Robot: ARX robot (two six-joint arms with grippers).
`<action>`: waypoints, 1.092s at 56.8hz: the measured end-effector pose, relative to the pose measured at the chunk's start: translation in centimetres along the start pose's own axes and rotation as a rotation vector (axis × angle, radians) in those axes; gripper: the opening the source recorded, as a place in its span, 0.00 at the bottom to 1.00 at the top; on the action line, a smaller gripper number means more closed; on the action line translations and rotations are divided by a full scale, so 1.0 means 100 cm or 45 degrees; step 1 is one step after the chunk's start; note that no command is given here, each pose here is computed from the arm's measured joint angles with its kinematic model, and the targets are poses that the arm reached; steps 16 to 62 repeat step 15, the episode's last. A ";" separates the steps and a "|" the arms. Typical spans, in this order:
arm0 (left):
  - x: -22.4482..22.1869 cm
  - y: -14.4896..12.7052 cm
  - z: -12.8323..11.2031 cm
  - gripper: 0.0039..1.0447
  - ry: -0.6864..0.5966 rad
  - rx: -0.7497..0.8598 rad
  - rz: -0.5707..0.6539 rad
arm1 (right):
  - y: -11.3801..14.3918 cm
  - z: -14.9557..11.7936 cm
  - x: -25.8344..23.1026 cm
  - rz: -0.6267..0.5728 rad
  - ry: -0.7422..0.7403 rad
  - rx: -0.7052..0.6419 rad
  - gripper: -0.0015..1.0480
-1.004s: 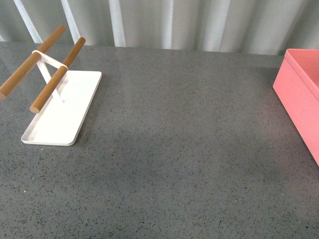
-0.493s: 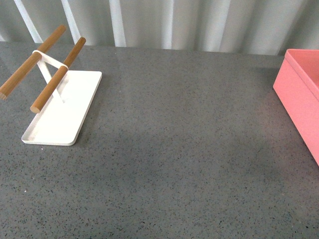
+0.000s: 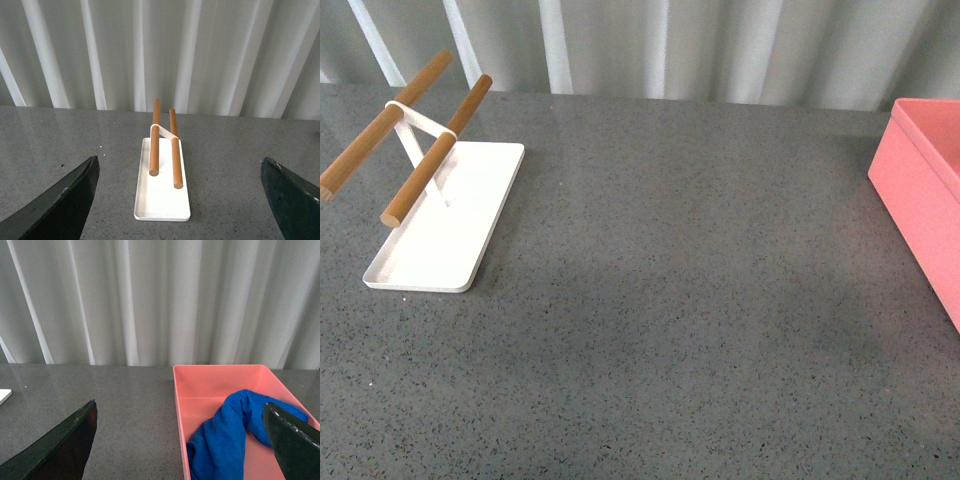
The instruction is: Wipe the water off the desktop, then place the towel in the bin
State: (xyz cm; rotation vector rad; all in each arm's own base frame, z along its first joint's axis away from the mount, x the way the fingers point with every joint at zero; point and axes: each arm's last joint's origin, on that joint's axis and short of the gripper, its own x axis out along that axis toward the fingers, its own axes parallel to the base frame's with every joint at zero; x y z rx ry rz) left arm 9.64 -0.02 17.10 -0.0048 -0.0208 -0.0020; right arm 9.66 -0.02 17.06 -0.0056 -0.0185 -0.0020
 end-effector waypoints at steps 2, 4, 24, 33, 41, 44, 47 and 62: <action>0.000 0.000 0.000 0.94 0.000 0.000 0.000 | 0.000 0.000 0.000 0.000 0.000 0.000 0.93; 0.000 0.000 0.000 0.94 0.000 0.000 0.000 | 0.000 0.000 0.000 0.000 0.000 0.000 0.93; 0.000 0.000 0.000 0.94 0.000 0.000 0.000 | 0.000 0.000 0.000 0.000 0.000 0.000 0.93; 0.000 0.000 0.000 0.94 0.000 0.000 0.000 | 0.000 0.000 0.000 0.000 0.000 0.000 0.93; 0.000 0.000 0.000 0.94 0.000 0.000 0.000 | 0.000 0.000 0.000 0.000 0.000 0.000 0.93; 0.000 0.000 0.000 0.94 0.000 0.000 0.000 | 0.000 0.000 0.000 0.000 0.000 0.000 0.93; 0.000 0.000 0.000 0.94 0.000 0.000 0.000 | 0.000 0.000 0.000 0.000 0.000 0.000 0.93; 0.000 0.000 0.000 0.94 0.000 0.000 0.000 | 0.000 0.000 0.000 0.000 0.000 0.000 0.93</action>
